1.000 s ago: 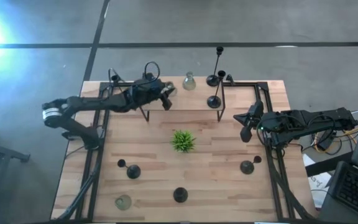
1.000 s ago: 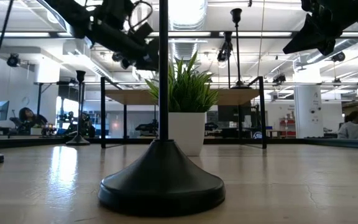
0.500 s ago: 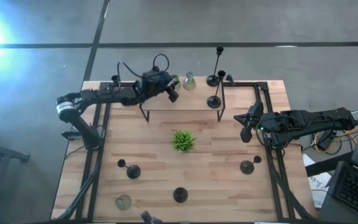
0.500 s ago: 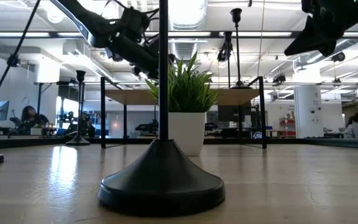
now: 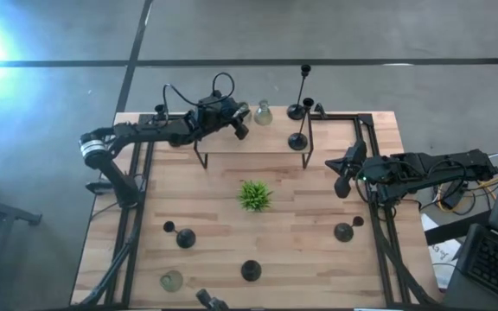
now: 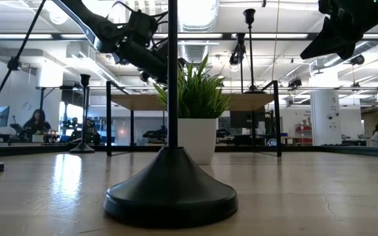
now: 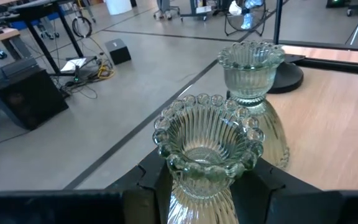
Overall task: Pick & Place candle stick holders
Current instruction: Put the top transparent glass candle holder on the shelf
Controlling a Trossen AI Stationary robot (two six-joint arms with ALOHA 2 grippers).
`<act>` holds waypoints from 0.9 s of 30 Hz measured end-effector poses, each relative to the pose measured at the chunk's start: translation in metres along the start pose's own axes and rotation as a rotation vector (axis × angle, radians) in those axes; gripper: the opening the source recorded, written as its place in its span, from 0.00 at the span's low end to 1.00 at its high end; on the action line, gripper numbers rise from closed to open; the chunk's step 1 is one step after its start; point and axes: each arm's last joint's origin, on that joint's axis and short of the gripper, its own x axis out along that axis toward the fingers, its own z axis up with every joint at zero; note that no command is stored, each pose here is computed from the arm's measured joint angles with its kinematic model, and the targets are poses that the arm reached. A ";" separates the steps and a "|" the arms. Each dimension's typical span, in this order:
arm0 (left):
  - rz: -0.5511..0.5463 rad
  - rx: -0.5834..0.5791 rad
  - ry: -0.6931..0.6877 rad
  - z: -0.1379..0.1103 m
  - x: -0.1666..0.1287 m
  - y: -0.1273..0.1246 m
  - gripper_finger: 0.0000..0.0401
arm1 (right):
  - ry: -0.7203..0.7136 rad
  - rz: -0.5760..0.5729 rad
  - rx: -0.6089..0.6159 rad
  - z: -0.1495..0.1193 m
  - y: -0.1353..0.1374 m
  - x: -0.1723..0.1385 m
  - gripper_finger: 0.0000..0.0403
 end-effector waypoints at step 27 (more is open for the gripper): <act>-0.046 -0.061 0.000 -0.002 0.002 0.012 0.49 | -0.004 0.000 0.002 0.000 0.000 0.000 0.02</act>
